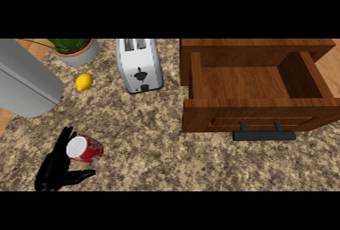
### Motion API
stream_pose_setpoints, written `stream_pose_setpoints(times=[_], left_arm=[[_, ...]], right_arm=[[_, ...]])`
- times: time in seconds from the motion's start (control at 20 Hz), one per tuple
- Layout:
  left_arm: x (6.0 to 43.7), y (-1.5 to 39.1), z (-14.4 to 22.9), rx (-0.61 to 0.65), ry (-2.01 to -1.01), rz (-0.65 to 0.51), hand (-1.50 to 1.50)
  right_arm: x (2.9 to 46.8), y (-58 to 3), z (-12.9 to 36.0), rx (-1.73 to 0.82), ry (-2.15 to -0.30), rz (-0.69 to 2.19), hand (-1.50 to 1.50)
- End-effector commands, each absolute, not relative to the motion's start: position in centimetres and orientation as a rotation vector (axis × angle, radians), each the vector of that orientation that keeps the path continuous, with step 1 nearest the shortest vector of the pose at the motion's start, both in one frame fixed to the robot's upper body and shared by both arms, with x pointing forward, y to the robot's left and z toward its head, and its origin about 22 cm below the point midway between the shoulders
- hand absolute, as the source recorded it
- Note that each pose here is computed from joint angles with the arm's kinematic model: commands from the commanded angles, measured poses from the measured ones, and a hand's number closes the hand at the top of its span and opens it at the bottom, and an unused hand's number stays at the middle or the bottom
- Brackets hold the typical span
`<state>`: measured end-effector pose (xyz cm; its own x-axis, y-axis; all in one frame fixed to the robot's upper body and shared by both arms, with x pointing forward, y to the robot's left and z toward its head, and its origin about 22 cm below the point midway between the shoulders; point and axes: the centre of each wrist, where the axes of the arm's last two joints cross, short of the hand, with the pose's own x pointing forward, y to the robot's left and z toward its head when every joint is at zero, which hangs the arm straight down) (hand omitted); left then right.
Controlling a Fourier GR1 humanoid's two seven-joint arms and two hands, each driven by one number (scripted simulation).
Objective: Pick up the can, place it into the drawer and close the drawer
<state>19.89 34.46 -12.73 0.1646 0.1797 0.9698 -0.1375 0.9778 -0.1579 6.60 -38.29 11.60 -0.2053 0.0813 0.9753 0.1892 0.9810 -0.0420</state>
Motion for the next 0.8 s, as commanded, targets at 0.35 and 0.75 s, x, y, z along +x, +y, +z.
stream_pose_setpoints(times=[0.35, 0.75], left_arm=[[23.0, 35.3, -12.2, -0.136, -1.400, 0.318, 1.50], [23.9, 32.8, -11.3, -0.293, -1.425, 0.245, 1.50]], right_arm=[[6.5, -39.1, 10.7, -0.173, -1.776, -0.121, -1.50], [7.3, -37.1, 11.6, -0.162, -1.768, -0.088, -1.50]])
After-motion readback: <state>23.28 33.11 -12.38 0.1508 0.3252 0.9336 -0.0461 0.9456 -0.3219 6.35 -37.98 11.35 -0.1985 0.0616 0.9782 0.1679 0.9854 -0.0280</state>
